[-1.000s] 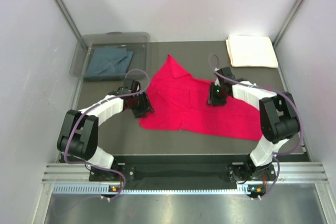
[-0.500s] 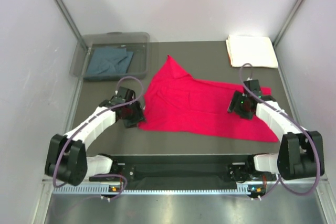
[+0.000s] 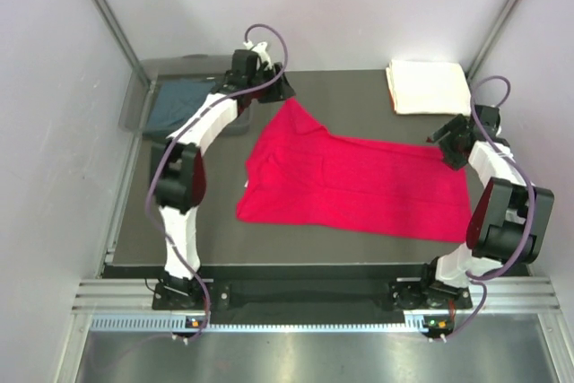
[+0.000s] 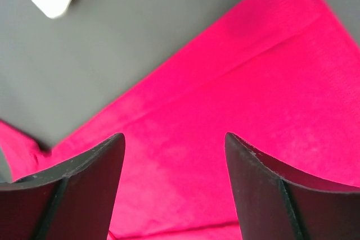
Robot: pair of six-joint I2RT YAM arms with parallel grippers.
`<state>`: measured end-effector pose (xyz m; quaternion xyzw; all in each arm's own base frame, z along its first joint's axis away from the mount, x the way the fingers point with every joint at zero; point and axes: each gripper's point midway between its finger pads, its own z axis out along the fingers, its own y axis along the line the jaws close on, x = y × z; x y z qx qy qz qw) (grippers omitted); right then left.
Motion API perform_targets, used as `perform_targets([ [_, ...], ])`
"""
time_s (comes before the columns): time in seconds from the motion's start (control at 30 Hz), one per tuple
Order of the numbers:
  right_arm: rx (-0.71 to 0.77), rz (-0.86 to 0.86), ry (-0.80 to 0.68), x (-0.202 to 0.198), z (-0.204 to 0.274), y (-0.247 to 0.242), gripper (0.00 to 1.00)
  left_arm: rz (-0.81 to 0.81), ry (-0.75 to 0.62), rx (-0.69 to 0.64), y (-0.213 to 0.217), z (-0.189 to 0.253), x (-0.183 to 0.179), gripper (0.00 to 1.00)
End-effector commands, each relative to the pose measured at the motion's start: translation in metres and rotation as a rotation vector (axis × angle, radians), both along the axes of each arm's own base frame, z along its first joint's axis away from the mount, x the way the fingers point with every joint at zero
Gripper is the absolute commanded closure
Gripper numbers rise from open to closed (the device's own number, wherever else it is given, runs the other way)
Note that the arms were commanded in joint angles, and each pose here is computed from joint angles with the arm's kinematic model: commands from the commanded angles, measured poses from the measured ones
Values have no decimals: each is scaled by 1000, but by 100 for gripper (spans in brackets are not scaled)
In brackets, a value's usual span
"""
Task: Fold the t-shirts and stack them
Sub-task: Fold the tshirt
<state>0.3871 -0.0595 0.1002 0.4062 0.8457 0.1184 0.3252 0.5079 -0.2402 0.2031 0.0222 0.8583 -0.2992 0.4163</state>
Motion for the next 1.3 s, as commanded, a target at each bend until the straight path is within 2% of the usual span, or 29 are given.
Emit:
perform_targets([
  [0.0,40,-42,-102,19,15,-11,29,-117,-110,-21,-15,-6,59,43],
  [0.07,26,-29,-109,19,17,-14,29,-91,-150,19,-14,-22,88,41],
  [0.27,28,-31,-109,10,16,-26,29,20,-209,43,2,-46,135,37],
  [0.33,25,-28,-121,10,18,-29,29,62,-200,47,6,-61,141,36],
  [0.6,-20,-10,-154,6,33,-44,29,151,-116,-82,-3,-103,152,34],
  [0.7,-13,-16,-160,5,34,-49,29,156,-93,-105,-8,-116,152,41],
  [0.83,-12,-23,-160,1,33,-55,29,163,-97,-126,-13,-121,155,42],
  [0.97,-10,-29,-137,-5,25,-57,29,168,-101,-115,-16,-124,155,48],
  [1.07,-10,-53,-105,-13,16,-61,28,178,-102,-89,-14,-127,155,58],
  [1.17,6,-75,-54,-20,4,-66,28,213,-113,-61,-8,-126,159,60],
  [1.27,18,-94,0,-26,-7,-72,31,230,-130,-48,-4,-124,163,69],
])
